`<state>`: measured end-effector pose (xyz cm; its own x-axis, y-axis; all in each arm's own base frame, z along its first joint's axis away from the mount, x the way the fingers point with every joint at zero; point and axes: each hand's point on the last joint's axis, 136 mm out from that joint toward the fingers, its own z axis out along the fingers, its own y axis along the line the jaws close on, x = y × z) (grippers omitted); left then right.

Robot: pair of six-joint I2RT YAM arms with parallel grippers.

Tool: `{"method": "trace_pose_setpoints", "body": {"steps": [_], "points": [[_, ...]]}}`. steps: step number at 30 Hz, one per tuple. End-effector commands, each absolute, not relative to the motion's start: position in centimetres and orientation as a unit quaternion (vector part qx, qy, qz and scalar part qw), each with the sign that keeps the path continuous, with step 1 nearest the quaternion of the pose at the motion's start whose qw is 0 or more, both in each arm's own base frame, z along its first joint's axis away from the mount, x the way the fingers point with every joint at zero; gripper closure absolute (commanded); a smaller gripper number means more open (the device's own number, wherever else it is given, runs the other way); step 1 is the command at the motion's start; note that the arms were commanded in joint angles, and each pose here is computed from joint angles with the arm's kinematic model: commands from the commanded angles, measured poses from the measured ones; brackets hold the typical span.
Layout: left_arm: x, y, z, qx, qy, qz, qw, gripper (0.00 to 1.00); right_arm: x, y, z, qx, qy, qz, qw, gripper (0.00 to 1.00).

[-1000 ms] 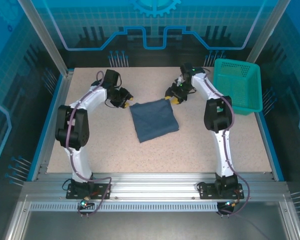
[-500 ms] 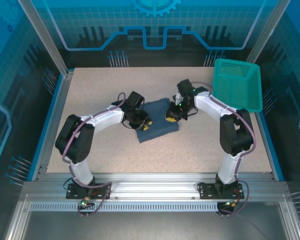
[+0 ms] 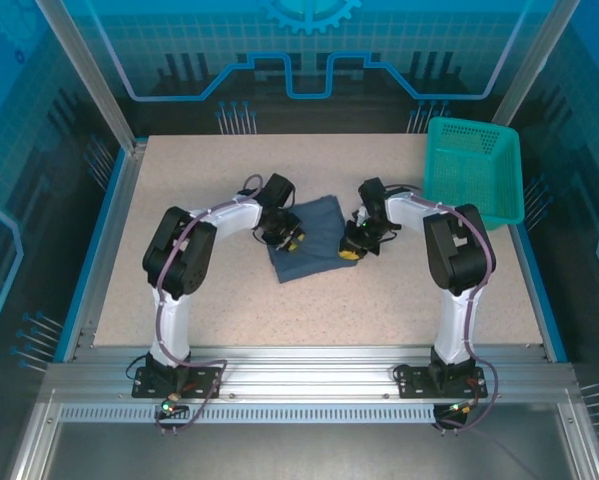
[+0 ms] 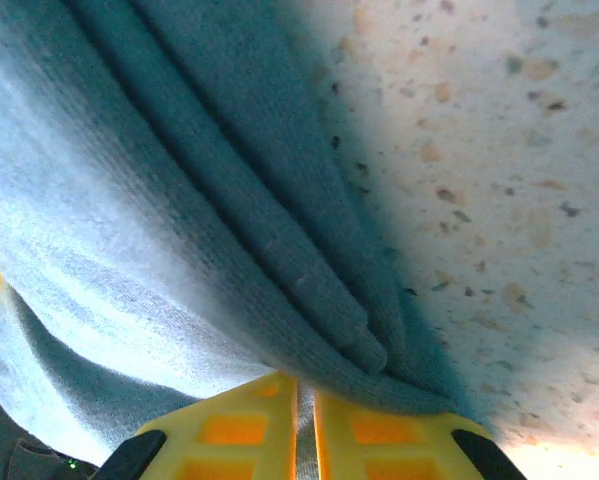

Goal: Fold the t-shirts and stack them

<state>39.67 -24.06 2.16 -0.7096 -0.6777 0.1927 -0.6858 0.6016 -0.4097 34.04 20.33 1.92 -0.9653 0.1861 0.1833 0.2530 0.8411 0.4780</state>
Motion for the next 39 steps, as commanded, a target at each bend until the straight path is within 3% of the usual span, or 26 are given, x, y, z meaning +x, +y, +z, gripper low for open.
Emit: {"method": "trace_pose_setpoints", "body": {"steps": [1,11,18,23,27,30,33,36,39], "points": [[40.0,-20.3,0.2,0.401,-0.899,0.177,0.008,0.75,33.5,22.2,0.7,-0.11,-0.959,-0.249,0.082,0.86],[42.2,-7.6,1.0,0.437,-0.889,0.132,-0.036,0.75,35.8,34.3,1.5,-0.077,-0.943,-0.305,0.108,0.82],[46.9,-4.1,8.8,0.389,-0.898,0.153,-0.133,0.71,39.1,40.2,5.6,-0.053,-0.927,-0.358,0.094,0.79],[44.1,-6.1,13.2,0.424,-0.879,0.168,-0.143,0.64,40.4,38.0,12.2,-0.047,-0.923,-0.38,0.027,0.7],[37.4,-8.6,12.0,0.518,-0.831,0.179,-0.097,0.54,40.6,33.0,15.6,-0.06,-0.925,-0.375,-0.029,0.63],[34.0,-8.0,10.4,0.588,-0.779,0.201,-0.088,0.52,39.9,29.5,16.2,-0.068,-0.92,-0.384,-0.041,0.62],[33.5,-4.5,10.2,0.597,-0.775,0.176,-0.106,0.5,38.7,27.0,16.2,-0.062,-0.915,-0.396,-0.042,0.62],[35.7,-1.3,10.2,0.531,-0.82,0.152,-0.149,0.5,37.6,25.1,16.1,-0.061,-0.914,-0.4,-0.044,0.61],[37.0,0.0,8.4,0.471,-0.863,0.128,-0.134,0.49,36.8,23.8,15.7,-0.074,-0.912,-0.401,-0.037,0.61]]}}
